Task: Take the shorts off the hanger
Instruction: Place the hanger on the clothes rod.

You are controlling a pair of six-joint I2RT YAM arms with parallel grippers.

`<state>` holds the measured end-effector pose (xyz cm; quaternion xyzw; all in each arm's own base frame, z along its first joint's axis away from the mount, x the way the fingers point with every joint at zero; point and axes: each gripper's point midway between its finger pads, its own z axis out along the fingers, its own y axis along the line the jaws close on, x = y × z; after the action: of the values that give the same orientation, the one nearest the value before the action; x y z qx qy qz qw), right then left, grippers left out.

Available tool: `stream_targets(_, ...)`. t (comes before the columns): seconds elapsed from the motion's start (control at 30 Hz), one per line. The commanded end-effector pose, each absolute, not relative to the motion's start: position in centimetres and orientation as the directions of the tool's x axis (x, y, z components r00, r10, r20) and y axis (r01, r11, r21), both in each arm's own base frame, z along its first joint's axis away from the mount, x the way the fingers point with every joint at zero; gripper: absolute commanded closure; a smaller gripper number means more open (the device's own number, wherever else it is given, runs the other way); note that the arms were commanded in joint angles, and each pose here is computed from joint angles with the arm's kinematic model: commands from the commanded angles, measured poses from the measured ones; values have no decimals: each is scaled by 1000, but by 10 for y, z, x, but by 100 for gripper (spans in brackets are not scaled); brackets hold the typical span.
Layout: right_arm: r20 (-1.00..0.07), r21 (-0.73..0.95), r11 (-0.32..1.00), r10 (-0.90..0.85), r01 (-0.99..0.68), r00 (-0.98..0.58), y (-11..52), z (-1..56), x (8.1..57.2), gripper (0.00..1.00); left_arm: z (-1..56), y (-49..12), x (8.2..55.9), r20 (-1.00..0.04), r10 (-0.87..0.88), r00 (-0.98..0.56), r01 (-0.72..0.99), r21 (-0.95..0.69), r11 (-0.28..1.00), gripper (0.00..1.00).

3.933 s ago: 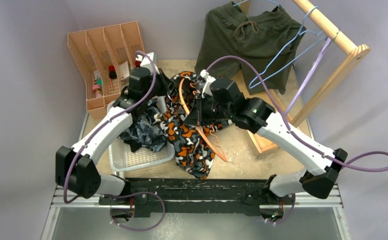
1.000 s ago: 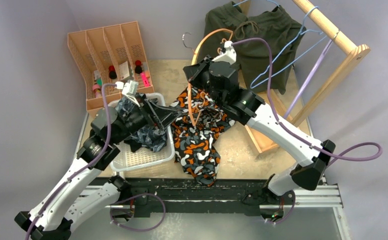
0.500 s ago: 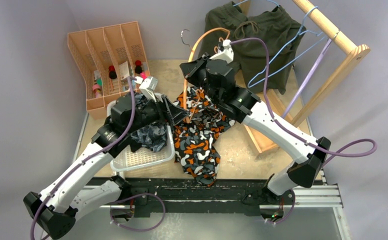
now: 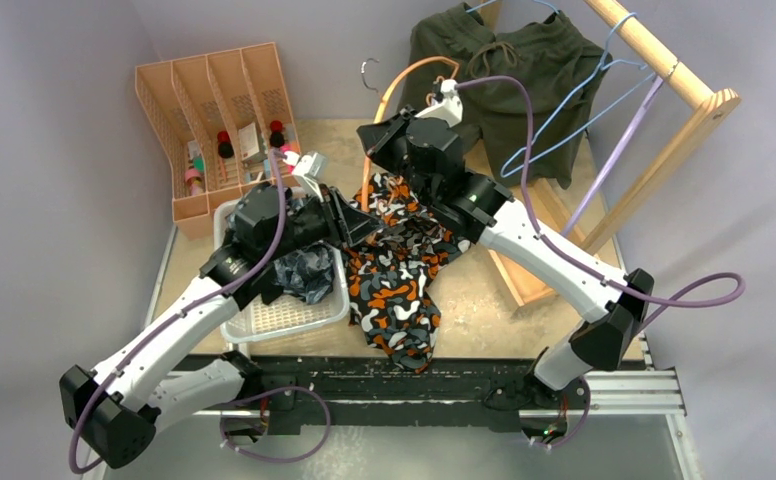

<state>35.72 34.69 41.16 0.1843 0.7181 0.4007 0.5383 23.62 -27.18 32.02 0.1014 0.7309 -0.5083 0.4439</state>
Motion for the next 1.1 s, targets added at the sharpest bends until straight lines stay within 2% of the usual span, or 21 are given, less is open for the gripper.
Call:
stream_targets(0.0,-553,830,482,778,-280,-298,342,478,345,100,332,-254,249,-791,-371,-486,582,-610,538,83)
stream_targets(0.07,-582,808,494,753,-322,-306,344,482,340,100,328,-244,253,-815,-352,-461,558,-574,599,100)
stream_targets(0.2,-605,793,499,715,-350,-350,345,476,328,91,325,-221,258,-868,-273,-414,512,-471,718,100)
stream_targets(0.3,-662,743,513,655,-430,-364,346,478,313,78,331,-205,262,-905,-224,-362,490,-390,780,100)
stream_targets(0.4,-704,700,508,608,-502,-367,342,482,295,52,345,-197,263,-934,-190,-303,500,-326,802,100)
stream_targets(0.47,-719,682,500,594,-534,-361,337,487,286,44,353,-194,265,-944,-176,-280,500,-300,813,100)
stream_targets(0.6,-735,662,497,577,-561,-357,327,492,273,41,366,-201,272,-949,-140,-284,514,-273,813,100)
stream_targets(0.73,-791,576,472,526,-667,-312,328,503,256,39,379,-216,279,-954,-97,-284,568,-249,784,100)
stream_targets(0.83,-806,532,400,510,-746,-301,329,512,236,37,394,-224,280,-965,-99,-242,611,-231,757,100)
stream_targets(1.07,-820,508,484,525,-712,-229,295,522,231,32,417,-232,277,-967,-82,-241,656,-225,721,100)
